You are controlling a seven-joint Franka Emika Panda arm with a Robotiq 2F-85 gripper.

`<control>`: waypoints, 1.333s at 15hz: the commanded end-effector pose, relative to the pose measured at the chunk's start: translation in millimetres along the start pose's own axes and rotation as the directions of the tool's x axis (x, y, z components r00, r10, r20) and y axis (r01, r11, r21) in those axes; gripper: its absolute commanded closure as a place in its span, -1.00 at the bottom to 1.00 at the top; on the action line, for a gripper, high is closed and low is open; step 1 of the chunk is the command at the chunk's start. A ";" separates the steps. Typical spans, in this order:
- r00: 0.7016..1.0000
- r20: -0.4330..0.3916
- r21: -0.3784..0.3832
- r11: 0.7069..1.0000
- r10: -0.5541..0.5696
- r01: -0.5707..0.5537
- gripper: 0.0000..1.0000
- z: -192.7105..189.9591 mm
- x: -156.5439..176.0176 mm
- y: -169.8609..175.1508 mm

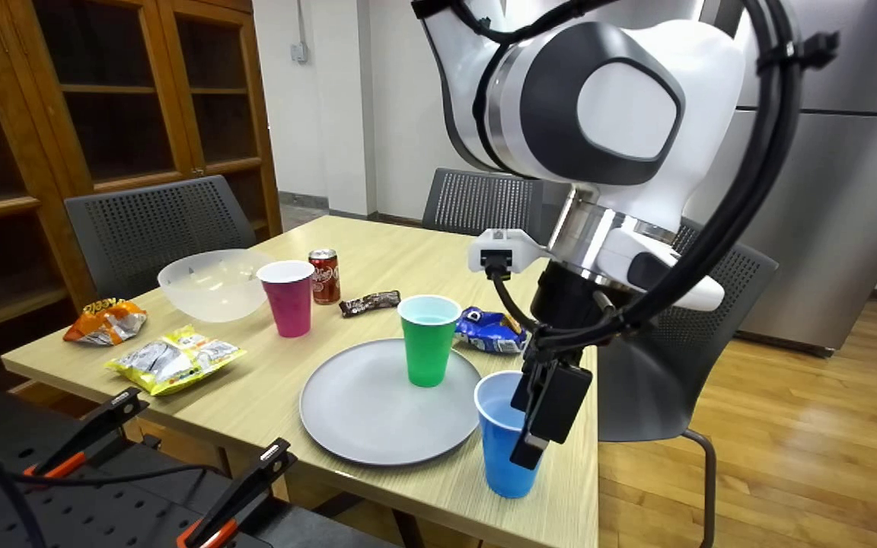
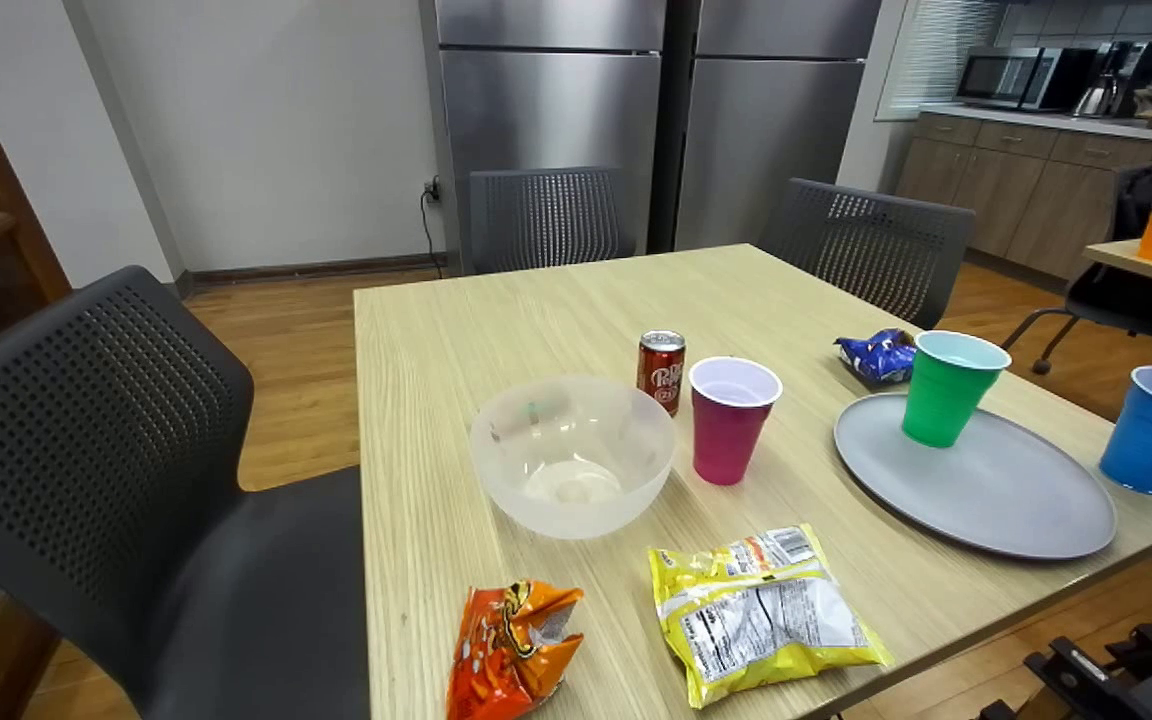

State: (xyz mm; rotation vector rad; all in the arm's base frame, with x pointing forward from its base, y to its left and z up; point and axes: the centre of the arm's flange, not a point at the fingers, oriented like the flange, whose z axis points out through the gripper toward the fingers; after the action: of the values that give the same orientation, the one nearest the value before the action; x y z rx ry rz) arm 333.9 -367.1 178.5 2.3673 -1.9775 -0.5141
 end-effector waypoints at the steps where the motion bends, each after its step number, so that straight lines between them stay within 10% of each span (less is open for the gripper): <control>1: 0.999 0.007 0.020 0.998 0.051 -0.051 -1.00 2.5 4.4 -9.6; 2: 0.998 0.011 0.024 0.998 0.055 -0.055 -0.58 3.4 4.2 -10.7; 12: 0.997 0.023 0.044 0.996 0.073 -0.073 0.94 2.8 4.6 -13.0; 20: 0.999 -0.018 0.089 0.995 0.051 -0.050 0.98 -25.3 -2.6 -13.5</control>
State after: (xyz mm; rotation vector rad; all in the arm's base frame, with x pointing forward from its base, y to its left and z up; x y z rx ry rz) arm 350.4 -371.9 184.7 2.3532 -2.0592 -0.4583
